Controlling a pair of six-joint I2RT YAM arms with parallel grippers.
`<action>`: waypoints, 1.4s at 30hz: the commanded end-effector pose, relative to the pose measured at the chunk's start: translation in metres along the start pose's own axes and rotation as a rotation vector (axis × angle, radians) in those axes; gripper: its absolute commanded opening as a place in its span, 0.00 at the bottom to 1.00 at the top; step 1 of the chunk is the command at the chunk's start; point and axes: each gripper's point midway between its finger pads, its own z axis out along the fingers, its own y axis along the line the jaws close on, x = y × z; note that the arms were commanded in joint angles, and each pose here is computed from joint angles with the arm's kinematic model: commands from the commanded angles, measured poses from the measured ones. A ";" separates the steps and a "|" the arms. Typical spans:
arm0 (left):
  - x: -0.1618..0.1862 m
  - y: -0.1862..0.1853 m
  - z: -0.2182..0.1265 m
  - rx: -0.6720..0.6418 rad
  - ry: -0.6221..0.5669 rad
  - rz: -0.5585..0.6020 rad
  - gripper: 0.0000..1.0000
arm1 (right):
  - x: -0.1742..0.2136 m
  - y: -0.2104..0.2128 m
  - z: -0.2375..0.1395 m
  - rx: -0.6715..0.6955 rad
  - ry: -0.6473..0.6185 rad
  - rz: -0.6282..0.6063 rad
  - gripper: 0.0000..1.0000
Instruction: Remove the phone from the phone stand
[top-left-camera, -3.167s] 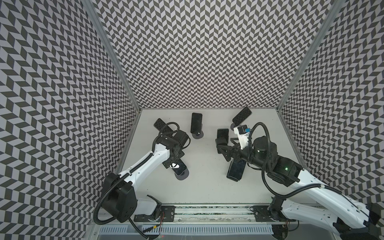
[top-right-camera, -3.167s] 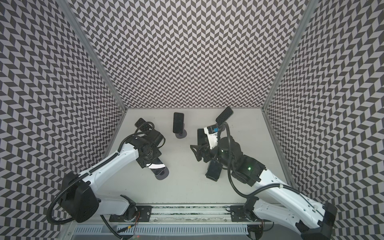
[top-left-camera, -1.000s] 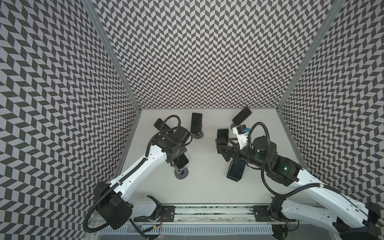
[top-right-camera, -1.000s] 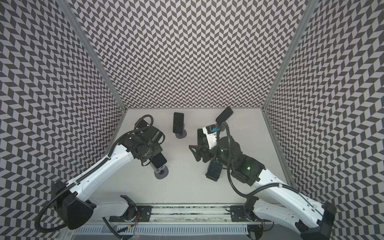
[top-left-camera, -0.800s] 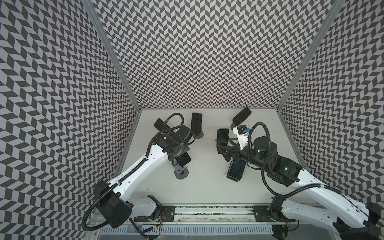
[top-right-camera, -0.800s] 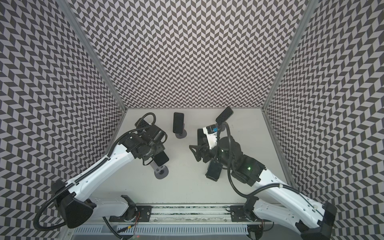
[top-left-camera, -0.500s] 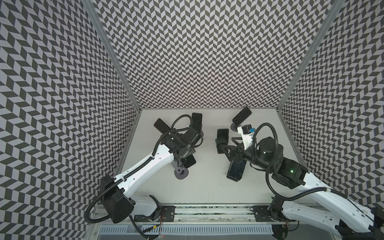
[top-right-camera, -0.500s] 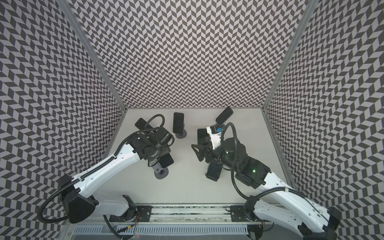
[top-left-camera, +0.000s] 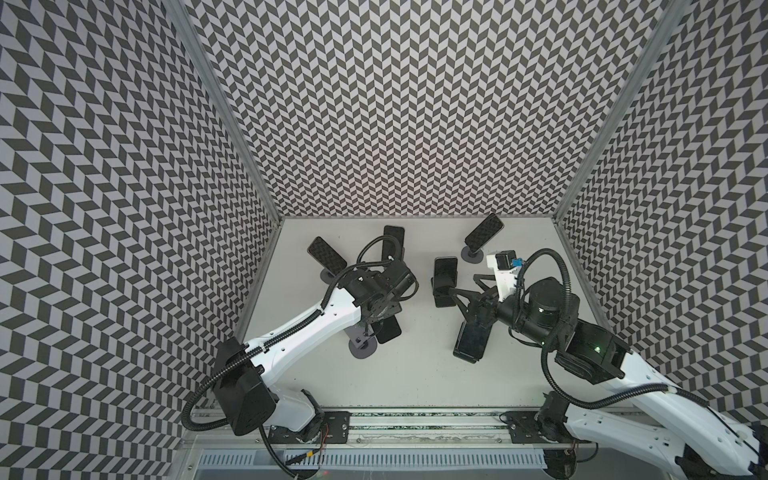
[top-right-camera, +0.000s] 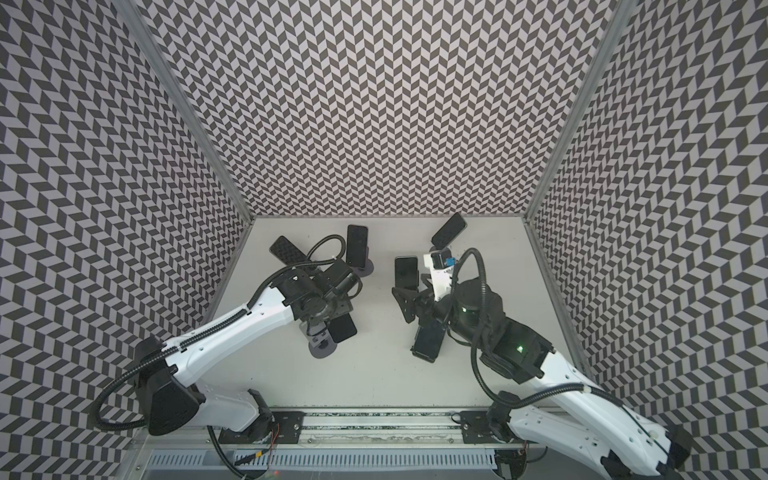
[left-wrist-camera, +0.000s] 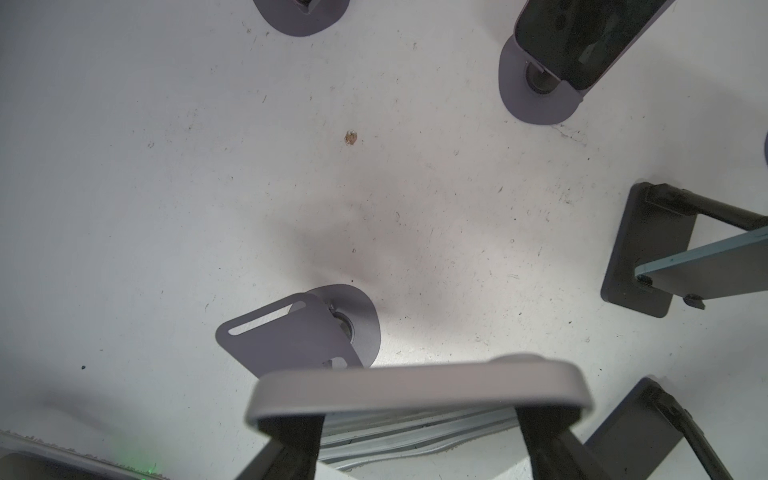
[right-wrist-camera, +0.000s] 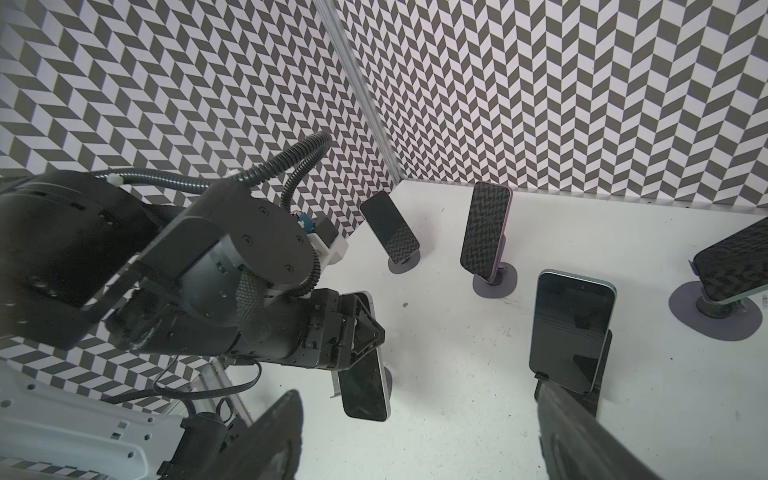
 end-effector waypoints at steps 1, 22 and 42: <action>-0.006 -0.015 -0.004 0.045 -0.022 0.005 0.65 | -0.004 -0.007 -0.006 0.030 -0.032 0.001 0.86; 0.015 -0.047 0.039 0.092 0.096 0.151 0.65 | 0.004 -0.022 -0.022 0.084 -0.040 0.002 0.85; 0.042 -0.058 0.085 0.107 0.212 0.246 0.65 | 0.002 -0.024 -0.022 0.099 -0.045 0.004 0.85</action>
